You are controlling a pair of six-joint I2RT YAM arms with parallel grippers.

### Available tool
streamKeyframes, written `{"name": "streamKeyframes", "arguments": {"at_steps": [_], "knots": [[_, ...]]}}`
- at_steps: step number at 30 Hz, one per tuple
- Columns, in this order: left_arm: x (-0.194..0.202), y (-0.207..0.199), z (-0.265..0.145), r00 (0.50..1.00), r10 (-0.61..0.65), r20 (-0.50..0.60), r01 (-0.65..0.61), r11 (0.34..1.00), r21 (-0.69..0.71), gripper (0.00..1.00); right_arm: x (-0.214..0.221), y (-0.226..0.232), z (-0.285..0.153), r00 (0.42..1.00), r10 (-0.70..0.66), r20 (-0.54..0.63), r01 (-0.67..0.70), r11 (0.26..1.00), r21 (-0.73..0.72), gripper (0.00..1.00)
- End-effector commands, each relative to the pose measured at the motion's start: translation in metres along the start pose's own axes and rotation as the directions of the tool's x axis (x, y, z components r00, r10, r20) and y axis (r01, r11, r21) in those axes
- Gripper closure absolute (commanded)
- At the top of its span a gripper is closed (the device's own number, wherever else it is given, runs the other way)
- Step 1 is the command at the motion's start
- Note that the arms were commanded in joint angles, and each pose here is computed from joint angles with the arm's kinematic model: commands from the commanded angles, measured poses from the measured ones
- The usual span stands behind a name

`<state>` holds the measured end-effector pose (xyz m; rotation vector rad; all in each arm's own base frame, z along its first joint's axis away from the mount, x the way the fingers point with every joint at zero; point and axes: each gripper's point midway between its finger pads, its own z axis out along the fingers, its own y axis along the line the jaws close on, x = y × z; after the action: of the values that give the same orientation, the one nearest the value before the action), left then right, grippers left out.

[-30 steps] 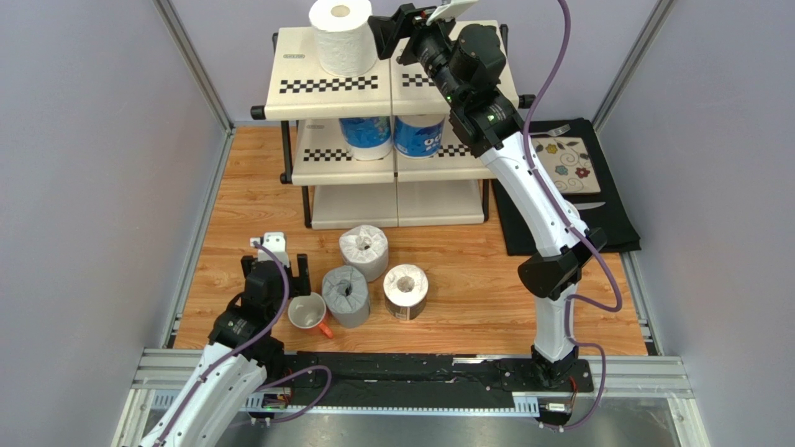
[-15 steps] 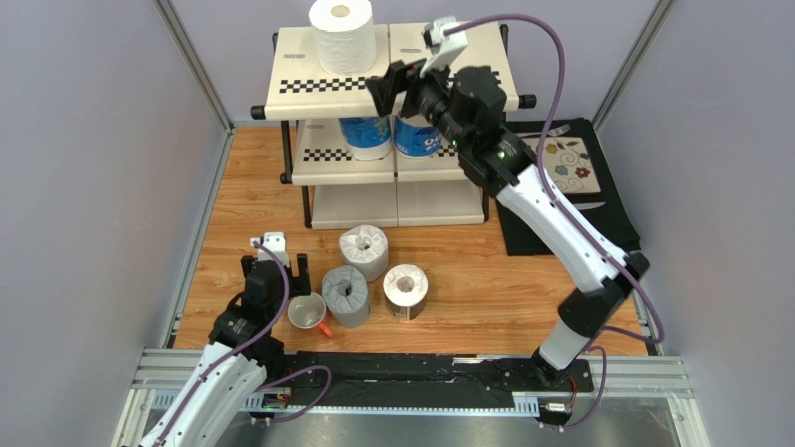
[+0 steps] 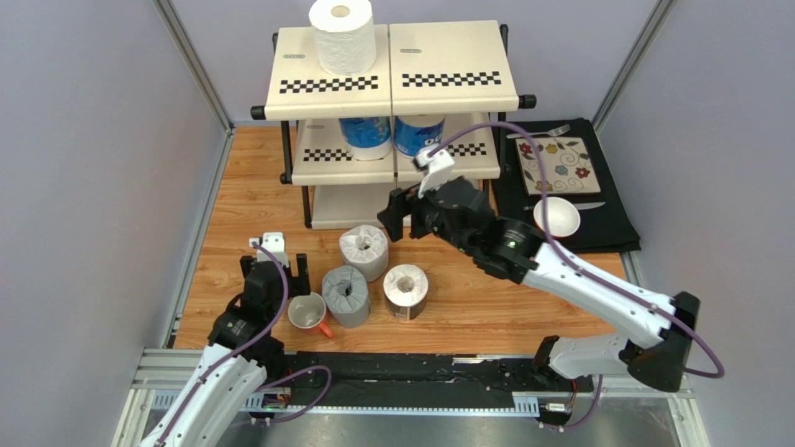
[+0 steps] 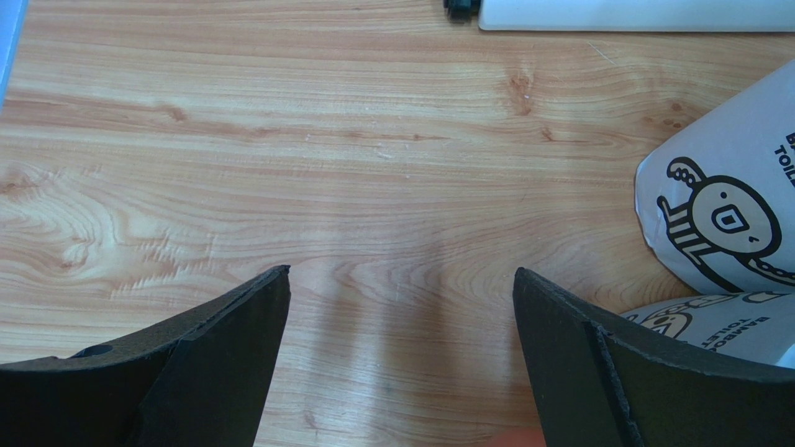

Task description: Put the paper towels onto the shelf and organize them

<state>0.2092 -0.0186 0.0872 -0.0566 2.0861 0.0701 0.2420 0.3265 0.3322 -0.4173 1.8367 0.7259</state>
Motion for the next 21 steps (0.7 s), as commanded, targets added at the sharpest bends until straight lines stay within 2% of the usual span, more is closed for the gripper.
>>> {"name": "streamKeyframes", "arguments": {"at_steps": [1,14,21], "knots": [[-0.018,-0.002,-0.005,0.999,-0.025,0.044,0.024,1.000,0.011,0.02,0.067,-0.014,0.023,0.982,-0.026,-0.188,0.036,0.998,0.045,0.19],[-0.017,-0.003,-0.004,0.999,-0.024,0.042,0.024,1.000,0.014,0.02,0.126,-0.018,0.075,0.944,0.041,-0.326,-0.009,0.995,0.099,0.17],[-0.018,-0.004,-0.004,0.999,-0.023,0.042,0.022,1.000,0.018,0.02,0.137,-0.031,0.102,0.940,0.088,-0.331,-0.036,0.986,0.161,0.18]]}}
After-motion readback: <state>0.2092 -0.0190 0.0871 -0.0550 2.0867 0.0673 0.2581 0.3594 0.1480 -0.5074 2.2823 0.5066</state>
